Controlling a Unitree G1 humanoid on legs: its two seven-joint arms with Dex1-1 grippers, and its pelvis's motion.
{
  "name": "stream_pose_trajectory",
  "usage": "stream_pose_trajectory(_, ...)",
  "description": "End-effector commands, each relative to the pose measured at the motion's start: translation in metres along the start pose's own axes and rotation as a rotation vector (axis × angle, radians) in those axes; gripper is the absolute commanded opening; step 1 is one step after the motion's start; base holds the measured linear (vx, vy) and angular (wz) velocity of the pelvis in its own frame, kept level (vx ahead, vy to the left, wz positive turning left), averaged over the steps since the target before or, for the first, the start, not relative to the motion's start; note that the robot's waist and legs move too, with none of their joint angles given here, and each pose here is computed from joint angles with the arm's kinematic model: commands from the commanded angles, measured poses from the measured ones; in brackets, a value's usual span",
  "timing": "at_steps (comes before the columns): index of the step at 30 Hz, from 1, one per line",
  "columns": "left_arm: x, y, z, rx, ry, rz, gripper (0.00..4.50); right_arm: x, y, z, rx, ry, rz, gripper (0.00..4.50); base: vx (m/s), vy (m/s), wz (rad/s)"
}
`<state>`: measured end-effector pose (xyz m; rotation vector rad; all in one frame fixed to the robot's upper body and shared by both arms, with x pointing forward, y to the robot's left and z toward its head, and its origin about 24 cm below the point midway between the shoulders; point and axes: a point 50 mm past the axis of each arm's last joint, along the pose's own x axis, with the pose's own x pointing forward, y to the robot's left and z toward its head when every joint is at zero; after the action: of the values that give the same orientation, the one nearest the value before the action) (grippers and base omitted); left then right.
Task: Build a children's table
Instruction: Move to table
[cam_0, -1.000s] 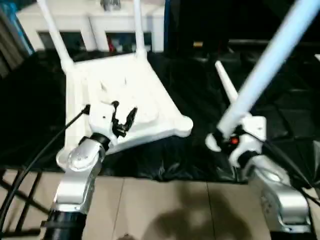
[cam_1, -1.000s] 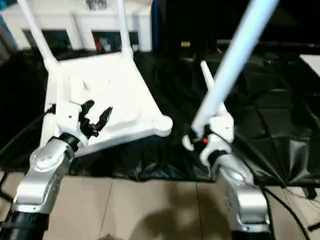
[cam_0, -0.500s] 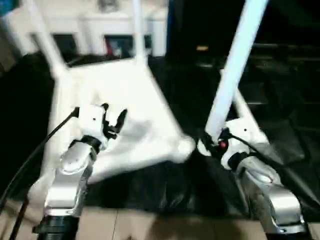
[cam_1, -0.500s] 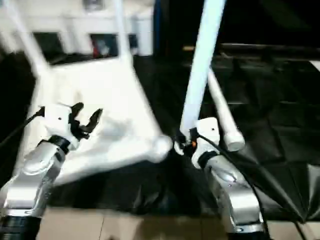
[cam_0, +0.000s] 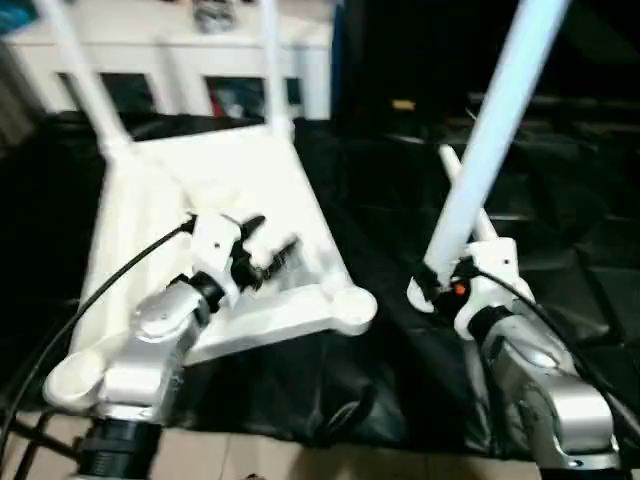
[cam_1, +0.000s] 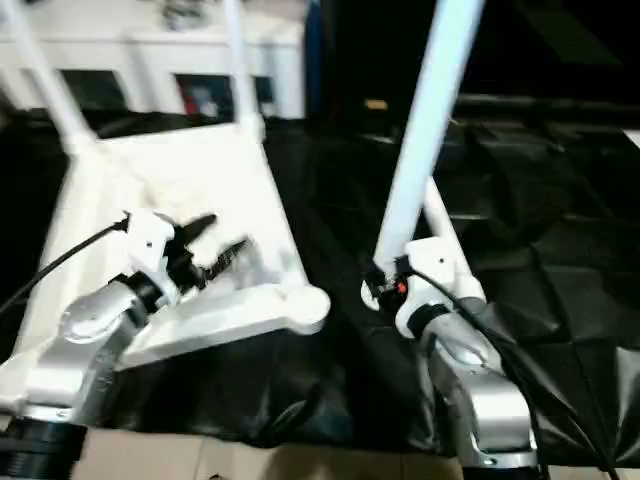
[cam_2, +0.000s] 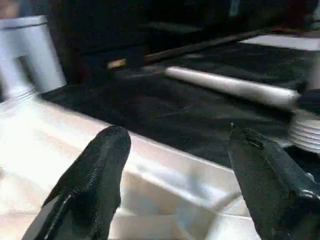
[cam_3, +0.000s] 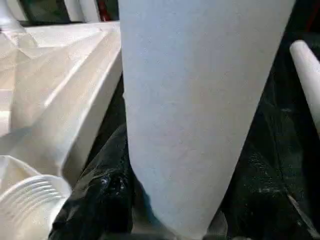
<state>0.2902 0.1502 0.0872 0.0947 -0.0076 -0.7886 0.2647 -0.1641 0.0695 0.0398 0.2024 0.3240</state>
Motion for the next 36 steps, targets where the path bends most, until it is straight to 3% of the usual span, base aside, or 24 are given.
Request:
stream_pose_trajectory(1,0.003,-0.009,0.000,-0.002,0.042,-0.194,3.92,0.000,-0.003,0.013,-0.026,-0.054,0.025,1.91,-0.052,0.021,0.03)
stream_pose_trajectory(4,-0.003,-0.013,-0.016,0.011,0.195,-0.333,4.02,0.000,-0.004,0.014,-0.049,-0.053,0.055,1.91,0.000,0.000,0.00)
stream_pose_trajectory(9,-0.010,-0.006,-0.030,0.020,0.329,-0.388,4.45,0.000,-0.006,0.017,-0.079,-0.053,0.094,1.91,0.000,0.000,0.00)
stream_pose_trajectory(10,-0.010,-0.006,-0.031,0.020,0.334,-0.394,4.17,0.000,-0.006,0.017,-0.081,-0.053,0.097,1.91,0.000,0.000,0.00)
stream_pose_trajectory(13,-0.014,-0.004,-0.036,0.031,0.399,-0.418,4.04,0.001,-0.006,0.016,-0.097,-0.043,0.118,1.91,0.000,0.000,0.00)
stream_pose_trajectory(16,-0.015,-0.002,-0.038,0.035,0.423,-0.423,3.63,0.001,-0.005,0.016,-0.101,-0.044,0.137,1.91,0.000,0.000,0.00)
stream_pose_trajectory(18,-0.016,-0.006,-0.037,-0.030,0.415,-0.440,3.42,0.002,-0.004,0.016,-0.100,-0.044,0.150,1.91,0.000,0.000,0.00)
stream_pose_trajectory(22,-0.018,-0.010,-0.033,-0.069,0.411,-0.458,3.15,0.003,-0.003,0.014,-0.091,-0.040,0.153,1.91,0.000,0.000,0.00)
stream_pose_trajectory(26,-0.018,-0.010,-0.038,-0.043,0.463,-0.422,2.76,0.005,-0.002,0.014,-0.057,-0.028,0.161,1.91,0.000,0.000,0.00)
stream_pose_trajectory(29,-0.017,-0.009,-0.039,-0.029,0.470,-0.403,2.72,0.007,-0.001,0.015,-0.064,-0.037,0.166,1.91,0.000,0.000,0.00)
stream_pose_trajectory(36,-0.018,-0.007,-0.038,-0.045,0.491,-0.382,2.14,0.014,0.006,0.018,-0.075,-0.057,0.200,1.91,0.000,0.000,0.00)
